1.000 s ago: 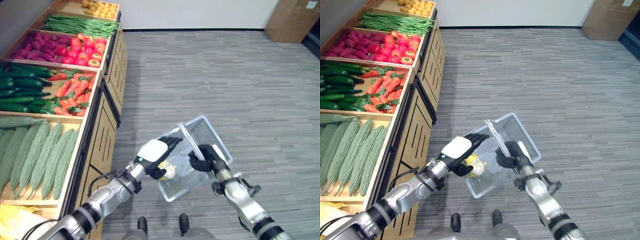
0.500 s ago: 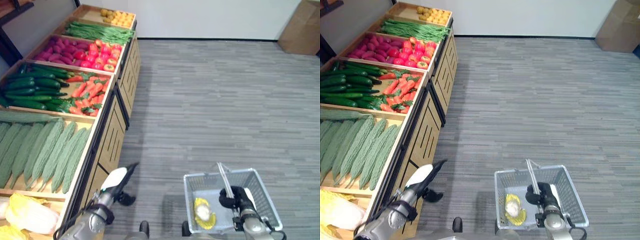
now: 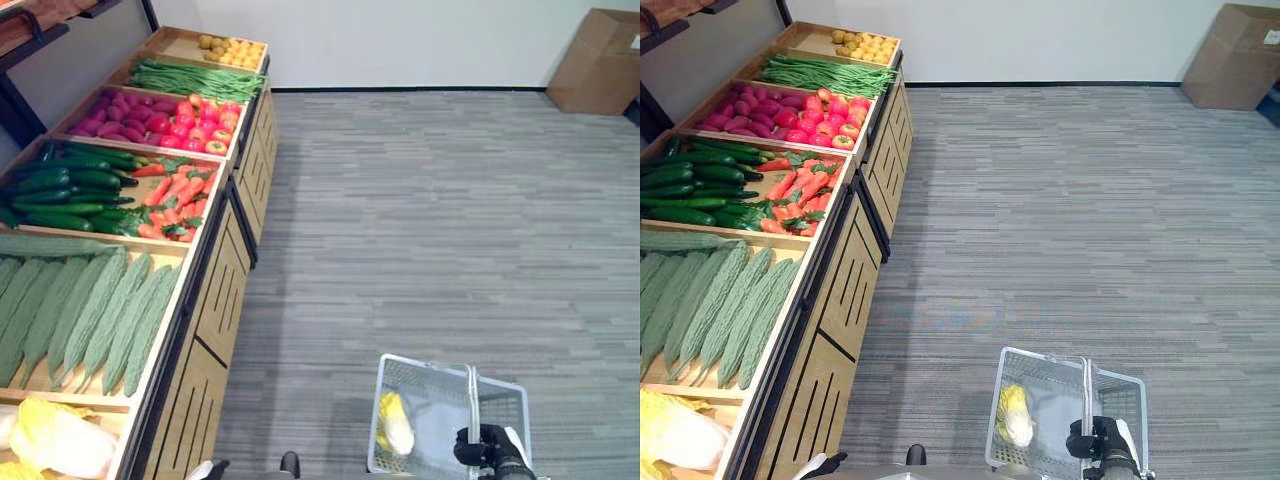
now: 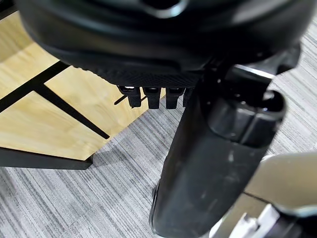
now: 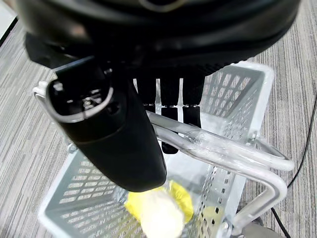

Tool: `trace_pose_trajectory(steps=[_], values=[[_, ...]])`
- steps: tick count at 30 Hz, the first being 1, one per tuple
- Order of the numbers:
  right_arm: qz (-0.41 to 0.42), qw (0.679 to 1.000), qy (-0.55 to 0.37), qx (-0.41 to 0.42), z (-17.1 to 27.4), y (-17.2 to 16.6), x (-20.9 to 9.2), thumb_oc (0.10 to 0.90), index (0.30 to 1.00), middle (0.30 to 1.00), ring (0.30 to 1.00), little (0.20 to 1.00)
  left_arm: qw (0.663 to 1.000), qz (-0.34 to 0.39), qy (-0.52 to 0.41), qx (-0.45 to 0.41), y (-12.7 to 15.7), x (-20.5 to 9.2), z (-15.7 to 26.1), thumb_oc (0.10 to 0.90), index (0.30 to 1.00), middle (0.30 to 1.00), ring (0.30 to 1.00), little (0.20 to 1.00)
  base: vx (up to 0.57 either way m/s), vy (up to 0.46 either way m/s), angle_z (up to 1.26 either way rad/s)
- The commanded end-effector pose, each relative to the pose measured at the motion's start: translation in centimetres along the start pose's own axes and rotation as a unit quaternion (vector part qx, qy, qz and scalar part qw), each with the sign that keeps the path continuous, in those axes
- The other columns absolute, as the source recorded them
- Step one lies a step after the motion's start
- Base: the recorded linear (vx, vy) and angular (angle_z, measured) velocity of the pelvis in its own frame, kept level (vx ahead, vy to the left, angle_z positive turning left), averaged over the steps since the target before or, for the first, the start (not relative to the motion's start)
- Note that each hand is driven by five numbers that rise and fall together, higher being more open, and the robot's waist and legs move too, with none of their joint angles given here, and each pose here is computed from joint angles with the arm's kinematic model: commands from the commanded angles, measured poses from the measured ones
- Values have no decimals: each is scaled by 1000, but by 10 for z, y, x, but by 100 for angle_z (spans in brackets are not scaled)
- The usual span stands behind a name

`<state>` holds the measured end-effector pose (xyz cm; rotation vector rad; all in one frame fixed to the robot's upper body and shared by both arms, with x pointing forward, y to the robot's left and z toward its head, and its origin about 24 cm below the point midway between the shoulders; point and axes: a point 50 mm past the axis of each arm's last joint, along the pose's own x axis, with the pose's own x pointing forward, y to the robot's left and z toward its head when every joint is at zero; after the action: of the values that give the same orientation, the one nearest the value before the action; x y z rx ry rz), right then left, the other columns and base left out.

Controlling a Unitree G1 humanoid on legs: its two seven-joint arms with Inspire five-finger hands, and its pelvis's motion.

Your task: Get the vegetables into the basket

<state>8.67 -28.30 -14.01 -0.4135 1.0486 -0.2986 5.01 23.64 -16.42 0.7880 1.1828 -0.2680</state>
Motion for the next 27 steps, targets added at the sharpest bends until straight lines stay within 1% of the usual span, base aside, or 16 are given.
trace_pose_trajectory(steps=[1, 2, 3, 5, 13, 17, 20, 23, 27], values=[[-23, 997, -63, -29, 32, -16, 8, 400, 300, 300, 300, 300, 998, 61, 1, 7, 33, 8, 14, 900, 1000, 1000, 1000, 1000, 21, -41, -14], [-21, 997, -61, -39, 31, -16, 8, 400, 300, 300, 300, 300, 998, 56, 5, 6, 30, 8, 13, 900, 1000, 1000, 1000, 1000, 31, -64, -11], [-15, 997, -60, -46, 30, -15, 8, 400, 300, 300, 300, 300, 998, 52, 22, -27, 27, 8, 8, 900, 1000, 1000, 1000, 1000, 45, -82, -11], [-10, 997, -53, -56, 26, -14, 7, 400, 300, 300, 300, 300, 997, 55, 27, -37, 27, 8, 8, 900, 1000, 1000, 1000, 1000, 46, -79, -8], [-10, 997, -52, -53, 27, -15, 8, 400, 300, 300, 300, 300, 996, 70, 29, -53, 32, 10, 14, 900, 1000, 1000, 1000, 1000, 35, -103, 1], [-12, 996, -69, -56, 34, -19, 8, 400, 300, 300, 300, 300, 995, 76, 23, -52, 37, 11, 18, 900, 1000, 1000, 1000, 1000, 32, -150, 13], [-20, 994, -90, -63, 46, -27, 10, 400, 300, 300, 300, 300, 994, 85, 14, -67, 40, 12, 26, 900, 1000, 1000, 1000, 1000, 51, -62, 25], [-22, 992, -101, -65, 50, -30, 9, 400, 300, 300, 300, 300, 995, 84, 16, -58, 39, 12, 24, 900, 1000, 1000, 1000, 1000, 138, 50, 23], [-26, 991, -115, -68, 58, -30, 10, 400, 300, 300, 300, 300, 997, 79, 10, -24, 38, 11, 23, 900, 1000, 1000, 1000, 1000, 202, 135, 17]])
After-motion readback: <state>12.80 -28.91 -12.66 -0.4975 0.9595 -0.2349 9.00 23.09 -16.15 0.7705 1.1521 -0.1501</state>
